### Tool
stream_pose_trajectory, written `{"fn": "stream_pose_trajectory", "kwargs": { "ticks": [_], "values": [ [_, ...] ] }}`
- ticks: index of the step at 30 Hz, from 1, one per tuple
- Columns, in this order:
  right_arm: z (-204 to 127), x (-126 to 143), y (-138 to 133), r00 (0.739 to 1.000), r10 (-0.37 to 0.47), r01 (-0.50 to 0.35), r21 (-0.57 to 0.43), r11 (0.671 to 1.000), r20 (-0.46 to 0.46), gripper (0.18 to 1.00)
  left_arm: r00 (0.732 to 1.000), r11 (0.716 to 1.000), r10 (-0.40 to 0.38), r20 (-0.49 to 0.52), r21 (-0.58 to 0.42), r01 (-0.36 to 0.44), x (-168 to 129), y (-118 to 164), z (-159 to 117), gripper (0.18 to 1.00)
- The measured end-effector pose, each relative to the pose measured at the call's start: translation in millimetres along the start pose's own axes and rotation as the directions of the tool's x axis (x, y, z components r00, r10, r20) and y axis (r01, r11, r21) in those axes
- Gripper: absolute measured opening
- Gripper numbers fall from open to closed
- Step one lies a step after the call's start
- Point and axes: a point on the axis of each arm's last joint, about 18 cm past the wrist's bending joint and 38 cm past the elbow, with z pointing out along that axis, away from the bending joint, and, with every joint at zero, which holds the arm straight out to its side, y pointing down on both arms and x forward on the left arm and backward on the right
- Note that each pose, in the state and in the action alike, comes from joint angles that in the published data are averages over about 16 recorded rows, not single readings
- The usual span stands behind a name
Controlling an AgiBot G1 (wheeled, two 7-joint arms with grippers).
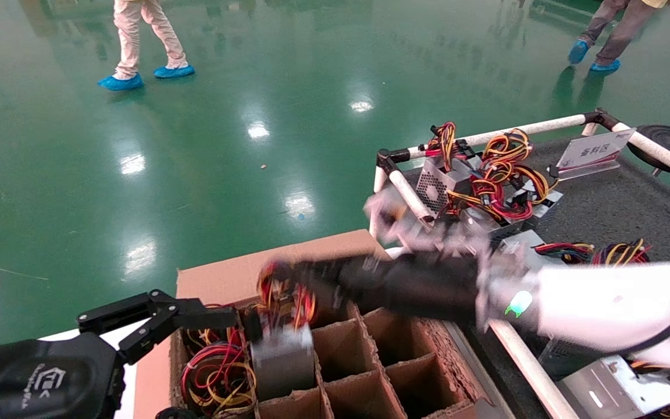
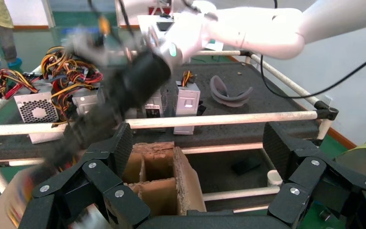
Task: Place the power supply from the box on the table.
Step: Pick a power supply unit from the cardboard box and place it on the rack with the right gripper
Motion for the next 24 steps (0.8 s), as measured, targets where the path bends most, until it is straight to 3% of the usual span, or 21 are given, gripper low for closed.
{"fn": "stream_pose_trajectory", "kwargs": {
  "ticks": [11, 17, 24],
  "values": [
    [-75, 2, -121, 0.997, 0.043, -0.025, 0.262, 0.965, -0.065, 0.221, 1.000, 1.000, 0.000, 0.000, 0.000, 0.000, 0, 0, 0, 1.000],
    [-123, 9, -183, 0.985, 0.024, 0.044, 0.387, 0.921, -0.169, 0.220, 1.000, 1.000, 0.000, 0.000, 0.000, 0.000, 0, 0, 0, 1.000],
    [-182, 23, -238, 0.948, 0.008, 0.157, 0.489, 0.858, -0.319, 0.220, 1.000, 1.000, 0.000, 0.000, 0.000, 0.000, 0, 0, 0, 1.000]
  ]
}}
